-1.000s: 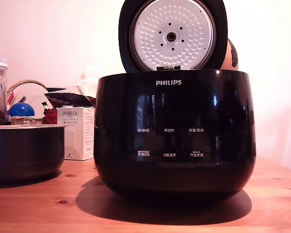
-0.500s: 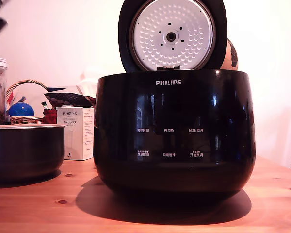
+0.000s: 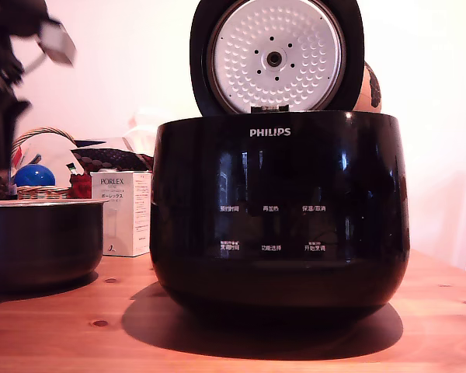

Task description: Pick up the metallic pot next to the rice cooker

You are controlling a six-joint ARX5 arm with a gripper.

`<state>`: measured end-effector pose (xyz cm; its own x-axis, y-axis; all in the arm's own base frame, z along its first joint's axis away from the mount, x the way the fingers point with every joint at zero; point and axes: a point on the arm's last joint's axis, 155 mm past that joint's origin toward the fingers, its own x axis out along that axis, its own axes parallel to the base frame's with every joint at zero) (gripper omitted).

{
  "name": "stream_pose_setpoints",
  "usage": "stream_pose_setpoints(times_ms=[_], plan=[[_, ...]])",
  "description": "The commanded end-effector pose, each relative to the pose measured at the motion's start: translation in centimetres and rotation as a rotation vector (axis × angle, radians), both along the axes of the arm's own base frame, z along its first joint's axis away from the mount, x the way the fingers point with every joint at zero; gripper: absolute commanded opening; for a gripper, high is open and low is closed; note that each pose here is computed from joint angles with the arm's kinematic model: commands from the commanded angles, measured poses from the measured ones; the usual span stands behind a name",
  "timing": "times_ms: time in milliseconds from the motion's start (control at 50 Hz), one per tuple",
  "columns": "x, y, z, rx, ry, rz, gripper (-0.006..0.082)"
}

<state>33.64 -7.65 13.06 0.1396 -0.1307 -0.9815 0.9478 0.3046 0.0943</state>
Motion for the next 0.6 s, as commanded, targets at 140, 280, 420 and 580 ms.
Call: stream_pose_setpoints(times_ms=[140,280,420,580], plan=[[0.7,-0.2,-2.4,-0.011,0.06,0.008,0.0351],[0.8,-0.1,-3.8,-0.003,0.094,0.011,0.0351],[1.2,-0.2,-4.9,0.0,0.11,0.011,0.0351],[1.8,-0.3,-5.7,-0.001,0.109,0.012,0.0348]])
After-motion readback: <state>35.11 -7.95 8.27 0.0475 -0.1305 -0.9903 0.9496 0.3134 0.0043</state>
